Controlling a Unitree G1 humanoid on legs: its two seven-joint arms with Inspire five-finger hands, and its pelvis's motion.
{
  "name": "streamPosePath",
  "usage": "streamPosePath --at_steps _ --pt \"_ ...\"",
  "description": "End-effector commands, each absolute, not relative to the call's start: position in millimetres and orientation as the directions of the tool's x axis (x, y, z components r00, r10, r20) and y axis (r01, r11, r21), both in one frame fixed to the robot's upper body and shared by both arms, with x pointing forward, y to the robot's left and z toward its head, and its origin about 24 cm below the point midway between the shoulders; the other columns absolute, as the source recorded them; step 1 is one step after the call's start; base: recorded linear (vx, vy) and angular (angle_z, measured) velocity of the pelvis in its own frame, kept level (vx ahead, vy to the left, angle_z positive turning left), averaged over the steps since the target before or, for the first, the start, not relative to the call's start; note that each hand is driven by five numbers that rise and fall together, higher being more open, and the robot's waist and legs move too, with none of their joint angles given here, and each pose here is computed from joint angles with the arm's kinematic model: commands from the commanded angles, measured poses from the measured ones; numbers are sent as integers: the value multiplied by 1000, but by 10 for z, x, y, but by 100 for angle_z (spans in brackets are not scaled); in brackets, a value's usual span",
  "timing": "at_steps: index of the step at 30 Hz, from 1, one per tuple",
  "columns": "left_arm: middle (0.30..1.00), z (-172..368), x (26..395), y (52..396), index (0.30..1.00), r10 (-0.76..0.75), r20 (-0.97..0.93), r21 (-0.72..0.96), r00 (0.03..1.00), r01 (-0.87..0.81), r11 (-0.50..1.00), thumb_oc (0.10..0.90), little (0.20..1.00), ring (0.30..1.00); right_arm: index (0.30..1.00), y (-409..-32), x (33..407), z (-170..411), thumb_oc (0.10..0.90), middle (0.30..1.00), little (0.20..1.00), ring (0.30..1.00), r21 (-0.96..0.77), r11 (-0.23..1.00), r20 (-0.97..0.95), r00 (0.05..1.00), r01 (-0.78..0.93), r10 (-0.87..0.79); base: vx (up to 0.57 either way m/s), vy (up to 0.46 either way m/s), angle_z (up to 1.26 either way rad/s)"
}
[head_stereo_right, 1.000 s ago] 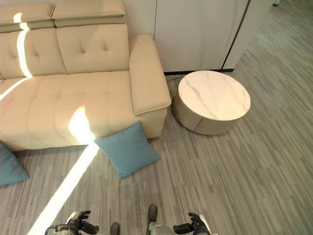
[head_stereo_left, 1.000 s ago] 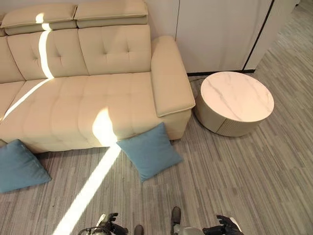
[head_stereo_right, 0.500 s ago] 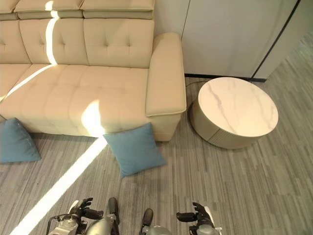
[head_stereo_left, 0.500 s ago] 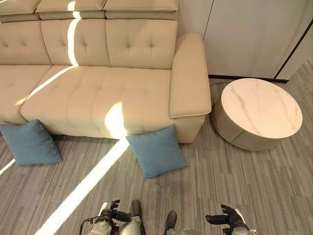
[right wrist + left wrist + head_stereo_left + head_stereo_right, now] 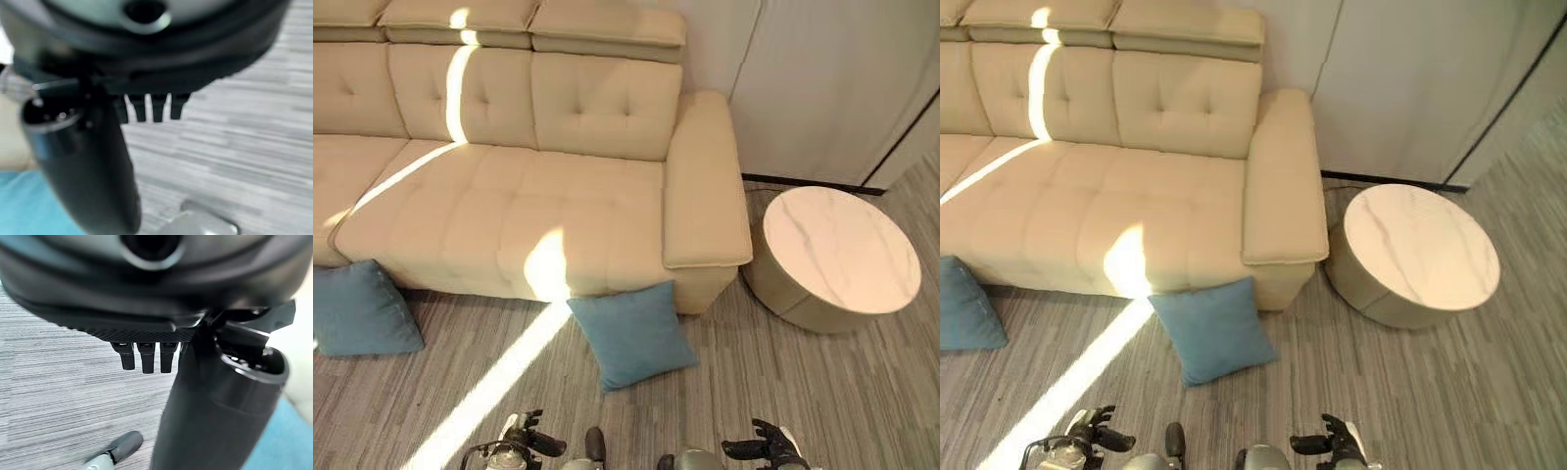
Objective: Pick up all the scattered cushions and arrange them neatly on the sofa.
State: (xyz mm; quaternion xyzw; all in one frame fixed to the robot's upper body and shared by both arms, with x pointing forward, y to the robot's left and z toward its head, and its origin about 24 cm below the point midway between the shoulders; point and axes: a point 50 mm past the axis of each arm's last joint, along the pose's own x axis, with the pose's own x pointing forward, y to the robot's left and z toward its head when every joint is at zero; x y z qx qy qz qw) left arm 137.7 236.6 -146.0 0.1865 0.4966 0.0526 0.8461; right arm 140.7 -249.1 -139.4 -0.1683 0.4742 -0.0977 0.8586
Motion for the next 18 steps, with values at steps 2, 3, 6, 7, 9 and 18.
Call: streamPosePath --at_steps 2,3,6,7,9,18 --pt "900 -1398 1455 2458 900 295 -785 411 545 103 906 800 900 900 900 -2615 1463 -1321 800 900 900 900 -427 904 -745 561 14 -361 178 -113 27" --pt "900 -1392 1462 2474 900 306 -780 416 546 88 905 800 900 900 900 -2613 1467 -1319 800 900 900 900 -428 904 -742 565 17 -362 33 -59 66" --pt "900 -1337 1549 2524 900 334 -752 419 568 22 908 800 900 900 900 -2619 1592 -1255 800 900 900 900 -440 898 -709 603 28 -366 -10 -134 42" --pt "900 -1302 1613 2538 900 340 -735 419 587 -2 908 800 900 900 900 -2642 1660 -1207 800 900 900 900 -445 894 -684 627 48 -373 -63 -143 1" --pt "900 -1211 1769 2553 900 349 -689 413 635 -51 909 800 900 900 900 -2698 1822 -1081 800 900 900 900 -453 886 -622 679 94 -390 -103 -134 8" --pt "900 -600 2582 2482 900 369 -410 314 834 -251 916 800 900 900 900 -2947 2646 -237 800 900 900 900 -506 816 -256 855 279 -451 -147 -111 19"
